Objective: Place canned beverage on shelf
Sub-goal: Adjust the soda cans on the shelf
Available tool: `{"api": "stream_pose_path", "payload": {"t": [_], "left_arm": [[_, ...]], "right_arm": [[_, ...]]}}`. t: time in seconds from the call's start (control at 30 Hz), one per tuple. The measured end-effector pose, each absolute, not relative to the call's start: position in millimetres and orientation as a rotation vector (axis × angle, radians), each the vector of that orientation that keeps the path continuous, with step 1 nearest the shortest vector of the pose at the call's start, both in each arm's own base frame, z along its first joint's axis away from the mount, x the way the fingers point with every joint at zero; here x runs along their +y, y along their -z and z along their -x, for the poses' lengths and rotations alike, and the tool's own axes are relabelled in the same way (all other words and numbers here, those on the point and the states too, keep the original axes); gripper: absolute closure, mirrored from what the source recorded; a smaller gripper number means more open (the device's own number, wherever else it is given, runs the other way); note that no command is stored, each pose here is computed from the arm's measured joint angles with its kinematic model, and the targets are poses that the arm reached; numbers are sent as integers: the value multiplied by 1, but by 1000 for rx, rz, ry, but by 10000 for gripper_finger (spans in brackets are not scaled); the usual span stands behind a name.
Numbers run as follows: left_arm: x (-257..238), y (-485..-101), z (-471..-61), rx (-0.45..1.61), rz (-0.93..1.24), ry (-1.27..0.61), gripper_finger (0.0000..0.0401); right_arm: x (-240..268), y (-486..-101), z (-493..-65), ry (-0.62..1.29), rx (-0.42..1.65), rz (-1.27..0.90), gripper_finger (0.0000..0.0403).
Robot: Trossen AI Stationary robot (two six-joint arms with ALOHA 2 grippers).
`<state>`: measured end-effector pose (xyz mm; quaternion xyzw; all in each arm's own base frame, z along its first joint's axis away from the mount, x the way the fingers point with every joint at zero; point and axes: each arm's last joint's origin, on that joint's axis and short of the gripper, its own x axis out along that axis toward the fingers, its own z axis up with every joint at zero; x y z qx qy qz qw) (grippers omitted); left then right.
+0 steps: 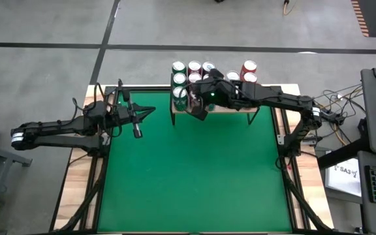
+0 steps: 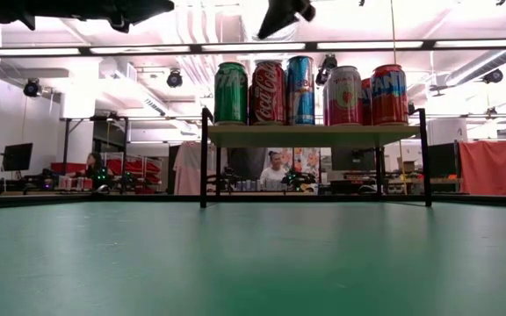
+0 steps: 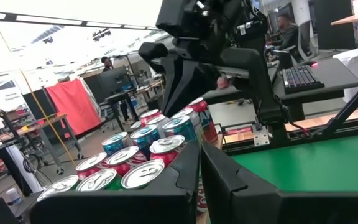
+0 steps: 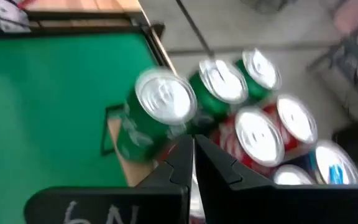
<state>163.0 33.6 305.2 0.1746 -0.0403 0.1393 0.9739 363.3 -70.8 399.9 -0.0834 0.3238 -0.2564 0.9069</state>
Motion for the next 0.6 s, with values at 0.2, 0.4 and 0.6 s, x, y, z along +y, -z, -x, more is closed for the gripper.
{"api": "stream_pose_path", "payload": {"t": [0.2,0.4,0.6], "left_arm": [[34,-305,-163,-75,-352,-280,401],[34,-305,-163,-75,-352,-280,401],[34,-305,-163,-75,-352,-280,401]], "right_arm": [[-69,-397,-348,539,831,123,394],[-68,-386,-344,521,918,138,394],[-68,-378,-346,508,931,163,394]]}}
